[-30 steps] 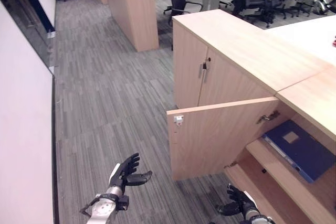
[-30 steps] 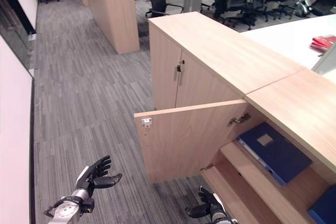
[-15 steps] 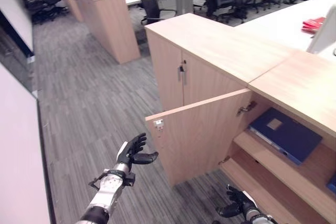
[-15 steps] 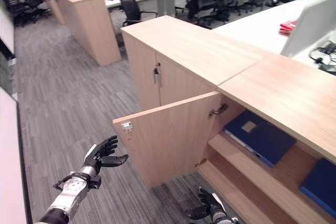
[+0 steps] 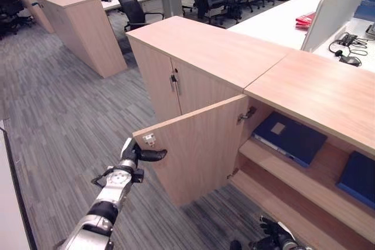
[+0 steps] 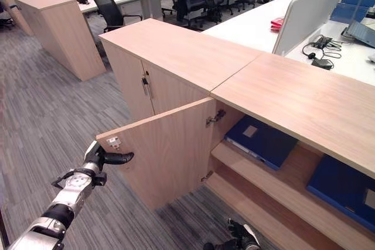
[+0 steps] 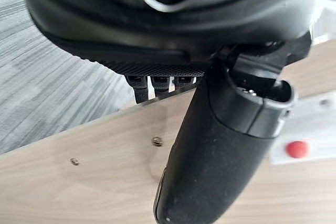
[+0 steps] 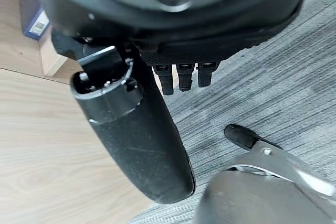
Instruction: Put the empty folder in the office cabinet
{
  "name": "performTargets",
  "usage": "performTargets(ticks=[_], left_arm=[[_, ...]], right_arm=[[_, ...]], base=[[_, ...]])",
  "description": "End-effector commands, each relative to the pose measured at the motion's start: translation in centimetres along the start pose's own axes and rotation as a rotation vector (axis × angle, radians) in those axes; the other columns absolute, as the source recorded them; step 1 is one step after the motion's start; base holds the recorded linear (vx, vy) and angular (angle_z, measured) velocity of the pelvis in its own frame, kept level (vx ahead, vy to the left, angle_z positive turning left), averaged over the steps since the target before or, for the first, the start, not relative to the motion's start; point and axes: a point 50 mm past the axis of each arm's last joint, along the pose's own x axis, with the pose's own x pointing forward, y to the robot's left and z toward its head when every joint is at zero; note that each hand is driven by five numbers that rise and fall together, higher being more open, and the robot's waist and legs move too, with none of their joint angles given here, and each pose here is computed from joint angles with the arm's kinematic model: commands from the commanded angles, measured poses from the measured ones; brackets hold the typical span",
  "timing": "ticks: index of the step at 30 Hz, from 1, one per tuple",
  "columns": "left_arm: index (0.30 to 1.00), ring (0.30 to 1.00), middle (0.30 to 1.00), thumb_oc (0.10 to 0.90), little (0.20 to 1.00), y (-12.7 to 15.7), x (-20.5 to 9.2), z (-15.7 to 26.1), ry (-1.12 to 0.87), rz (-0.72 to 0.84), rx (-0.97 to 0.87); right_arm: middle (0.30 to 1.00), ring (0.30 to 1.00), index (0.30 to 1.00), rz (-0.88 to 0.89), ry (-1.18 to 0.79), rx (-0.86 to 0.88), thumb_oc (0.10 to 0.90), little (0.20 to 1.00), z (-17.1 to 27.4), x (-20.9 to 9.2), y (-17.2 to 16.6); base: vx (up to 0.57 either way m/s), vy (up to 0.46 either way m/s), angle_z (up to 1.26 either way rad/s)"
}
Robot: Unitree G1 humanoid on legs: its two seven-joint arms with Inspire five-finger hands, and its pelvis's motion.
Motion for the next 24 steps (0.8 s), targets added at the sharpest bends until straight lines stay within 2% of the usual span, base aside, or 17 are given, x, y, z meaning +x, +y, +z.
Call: performTargets(ticks=[1,5,6,7,9,10,12,17,21,24], left_arm=[[0.900,0.900,0.900,0.800,0.900,0.2,2.3,11.2,-0.382,-0.001,0.008],[0.900,0.900,0.900,0.800,0.900,-2.0,2.2,11.4,-0.403,-0.068,-0.015],[0.900,0.900,0.900,0.800,0.900,-3.5,1.9,11.1,-0.414,-0.122,-0.032],[0.900,0.900,0.900,0.800,0.900,-3.6,1.9,11.1,-0.414,-0.122,-0.032],[0.900,0.900,0.900,0.800,0.900,-5.5,1.2,9.7,-0.401,-0.193,-0.080],[0.900,0.900,0.900,0.800,0.900,-5.5,1.1,9.7,-0.400,-0.193,-0.081],[0.900,0.900,0.900,0.800,0.900,-6.9,-0.6,6.5,-0.351,-0.277,-0.148],[0.900,0.900,0.900,0.800,0.900,-7.4,-3.2,3.3,-0.303,-0.353,-0.178],[0.900,0.900,0.900,0.800,0.900,-7.7,-4.7,1.3,-0.260,-0.395,-0.142],[0.900,0.900,0.900,0.800,0.900,-8.4,-6.3,-0.6,-0.206,-0.459,-0.131]], right_arm=[[0.900,0.900,0.900,-0.002,-0.096,-0.048,0.800,0.900,2.4,0.7,-0.2],[0.900,0.900,0.900,-0.008,-0.092,-0.045,0.800,0.900,2.5,0.9,-0.1],[0.900,0.900,0.900,-0.016,-0.094,-0.041,0.800,0.900,2.6,0.9,-0.2],[0.900,0.900,0.900,-0.017,-0.093,-0.041,0.800,0.900,2.6,0.9,-0.3],[0.900,0.900,0.900,-0.026,-0.095,-0.030,0.800,0.900,2.7,1.0,-0.4],[0.900,0.900,0.900,-0.027,-0.094,-0.030,0.800,0.900,2.7,0.9,-0.4],[0.900,0.900,0.900,-0.038,-0.088,-0.014,0.800,0.900,2.6,1.0,-0.6],[0.900,0.900,0.900,-0.058,-0.136,-0.039,0.800,0.900,4.3,1.3,-1.6],[0.900,0.900,0.900,-0.083,-0.133,-0.049,0.800,0.900,4.7,1.5,-2.5],[0.900,0.900,0.900,-0.121,-0.128,0.016,0.800,0.900,5.2,1.9,-3.2]], base=[[0.00,-0.046,0.02],[-0.01,-0.030,0.02],[-0.01,-0.025,0.03],[-0.01,-0.038,0.02],[0.00,-0.032,0.09],[0.01,-0.039,0.15],[0.00,-0.055,0.09],[-0.05,-0.021,-0.16],[0.04,0.066,-0.95],[0.06,0.125,-1.14]])
